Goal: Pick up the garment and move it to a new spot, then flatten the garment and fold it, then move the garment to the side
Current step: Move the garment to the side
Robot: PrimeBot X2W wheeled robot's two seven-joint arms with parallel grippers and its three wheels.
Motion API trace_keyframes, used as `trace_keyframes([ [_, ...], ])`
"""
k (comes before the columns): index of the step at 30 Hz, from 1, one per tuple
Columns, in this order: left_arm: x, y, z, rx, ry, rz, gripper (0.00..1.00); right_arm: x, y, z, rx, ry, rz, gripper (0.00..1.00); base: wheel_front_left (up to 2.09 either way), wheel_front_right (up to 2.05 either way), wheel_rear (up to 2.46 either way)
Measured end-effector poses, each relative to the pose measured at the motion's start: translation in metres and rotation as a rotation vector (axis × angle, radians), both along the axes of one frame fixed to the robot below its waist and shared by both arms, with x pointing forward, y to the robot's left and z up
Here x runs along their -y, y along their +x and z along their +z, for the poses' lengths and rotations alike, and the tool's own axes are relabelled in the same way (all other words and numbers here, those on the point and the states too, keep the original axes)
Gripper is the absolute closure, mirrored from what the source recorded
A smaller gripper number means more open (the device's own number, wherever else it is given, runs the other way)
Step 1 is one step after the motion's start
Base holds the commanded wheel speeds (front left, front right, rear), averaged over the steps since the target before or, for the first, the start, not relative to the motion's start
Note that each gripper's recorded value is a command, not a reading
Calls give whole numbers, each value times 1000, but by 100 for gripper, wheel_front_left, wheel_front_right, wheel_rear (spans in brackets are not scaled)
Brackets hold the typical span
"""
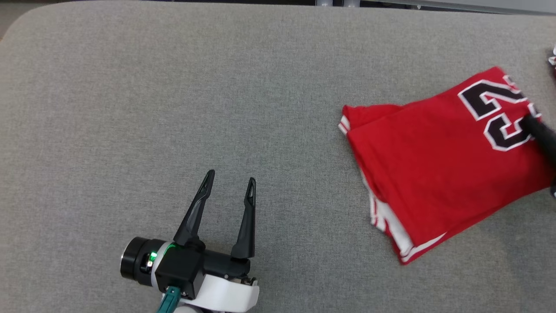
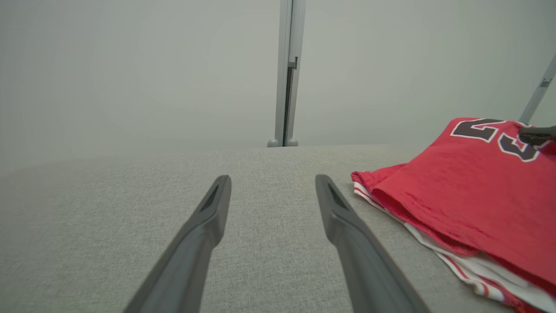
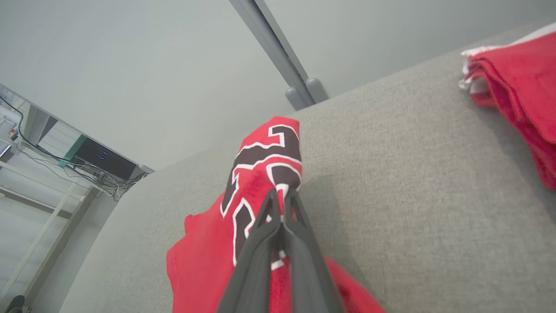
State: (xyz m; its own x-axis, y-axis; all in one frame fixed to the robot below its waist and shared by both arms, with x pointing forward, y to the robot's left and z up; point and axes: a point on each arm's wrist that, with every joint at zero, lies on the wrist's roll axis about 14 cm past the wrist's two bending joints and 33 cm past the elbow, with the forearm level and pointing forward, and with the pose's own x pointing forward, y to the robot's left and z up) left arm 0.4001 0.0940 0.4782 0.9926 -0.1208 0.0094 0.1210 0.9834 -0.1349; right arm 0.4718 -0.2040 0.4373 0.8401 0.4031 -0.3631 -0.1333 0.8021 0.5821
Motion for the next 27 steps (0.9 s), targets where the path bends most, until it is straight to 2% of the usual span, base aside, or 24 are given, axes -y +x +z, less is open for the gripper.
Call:
trace_keyframes([
  [7, 15, 25, -6, 11, -14, -43, 0, 67, 52, 31, 126, -157, -99, 100, 0, 0, 0],
  [12, 26, 36, -21, -14, -23, -76, 0, 112, 73, 41, 165, -213, -200, 100, 0, 0, 0],
  [20, 39, 49, -38, -36, -26, -114, 0, 173, 82, 53, 205, -275, -360, 100, 0, 0, 0],
  [24, 40, 52, -42, -37, -21, -124, 0, 196, 75, 42, 185, -333, -408, 100, 0, 0, 0],
  [25, 40, 53, -43, -38, -20, -123, 0, 203, 73, 38, 175, -361, -420, 77, 0, 0, 0],
  [26, 39, 54, -44, -39, -17, -124, 0, 212, 69, 34, 167, -401, -433, 0, 0, 0, 0],
  [27, 40, 54, -45, -40, -15, -125, 0, 221, 66, 30, 161, -444, -445, 0, 0, 0, 0],
])
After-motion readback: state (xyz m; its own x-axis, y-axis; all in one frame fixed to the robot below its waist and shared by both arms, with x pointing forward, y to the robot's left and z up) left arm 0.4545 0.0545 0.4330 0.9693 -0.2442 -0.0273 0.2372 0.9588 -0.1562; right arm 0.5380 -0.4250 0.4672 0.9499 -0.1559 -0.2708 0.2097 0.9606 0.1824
